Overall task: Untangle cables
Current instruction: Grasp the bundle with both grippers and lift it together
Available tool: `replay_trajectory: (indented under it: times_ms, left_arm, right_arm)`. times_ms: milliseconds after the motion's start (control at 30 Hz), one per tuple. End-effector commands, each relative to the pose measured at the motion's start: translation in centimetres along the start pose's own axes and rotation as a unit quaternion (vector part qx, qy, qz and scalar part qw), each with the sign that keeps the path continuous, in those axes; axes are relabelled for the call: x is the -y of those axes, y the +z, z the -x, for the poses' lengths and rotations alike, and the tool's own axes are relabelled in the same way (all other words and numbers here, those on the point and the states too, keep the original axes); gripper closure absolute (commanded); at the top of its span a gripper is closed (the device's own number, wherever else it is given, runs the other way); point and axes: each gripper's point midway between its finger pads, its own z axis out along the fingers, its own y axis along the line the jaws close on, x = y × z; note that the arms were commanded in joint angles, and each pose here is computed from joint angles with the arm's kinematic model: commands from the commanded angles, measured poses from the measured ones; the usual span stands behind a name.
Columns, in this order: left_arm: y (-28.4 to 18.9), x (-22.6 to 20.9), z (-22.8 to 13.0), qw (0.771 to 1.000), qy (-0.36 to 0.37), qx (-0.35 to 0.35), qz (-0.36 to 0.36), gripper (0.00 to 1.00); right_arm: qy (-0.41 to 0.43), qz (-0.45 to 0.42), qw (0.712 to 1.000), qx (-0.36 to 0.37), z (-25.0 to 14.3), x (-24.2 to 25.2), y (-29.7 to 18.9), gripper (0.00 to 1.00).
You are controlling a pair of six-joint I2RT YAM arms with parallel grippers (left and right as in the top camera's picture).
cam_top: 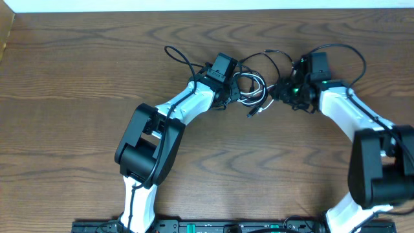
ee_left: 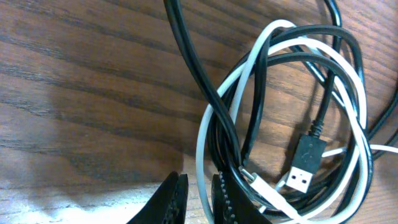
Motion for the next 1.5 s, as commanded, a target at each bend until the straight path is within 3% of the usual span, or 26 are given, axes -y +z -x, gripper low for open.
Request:
replay_trajectory:
  times_ms: [0,133,200,367,467,633,867,1467]
  left_arm:
    - [1.2,-1.2,-0.2,1.0,-0.004,-0.003,0.023,0.92]
    - [1.3,-1.1,-0.3,1.0,0.006,-0.006,0.019,0.93]
    - [0.5,0.2,-0.1,0.999,0.044,-0.006,-0.008,0.93]
    - [-4.4,4.8,0.5,0.986,0.146,0.017,-0.083,0.93]
    - [-8.2,7.2,1.0,0.978,0.17,0.041,-0.117,0.93]
    - [-13.3,9.8,1.4,0.966,0.181,0.069,-0.17,0.93]
    - [-16.1,10.9,1.6,0.962,0.173,0.083,-0.196,0.92]
    - [-25.6,13.5,2.4,0.938,0.158,0.156,-0.265,0.92]
  right_arm:
    - [-0.048,0.049,0.996,0.057,3.0,-3.6,-4.6,0.37]
    - [-0.069,0.076,0.992,0.077,3.3,-5.3,-7.0,0.33]
    - [-0.095,0.105,0.987,0.075,3.1,-6.6,-7.7,0.33]
    - [-0.141,0.136,0.979,0.061,2.0,-8.1,-7.7,0.31]
    - [-0.162,0.145,0.974,0.058,1.6,-8.9,-7.6,0.3]
    - [-0.193,0.155,0.967,0.053,0.7,-10.2,-7.4,0.3]
    - [-0.196,0.156,0.967,0.056,0.7,-10.4,-7.2,0.33]
    - [-0.108,0.178,0.977,0.057,1.9,-11.0,-5.9,0.36]
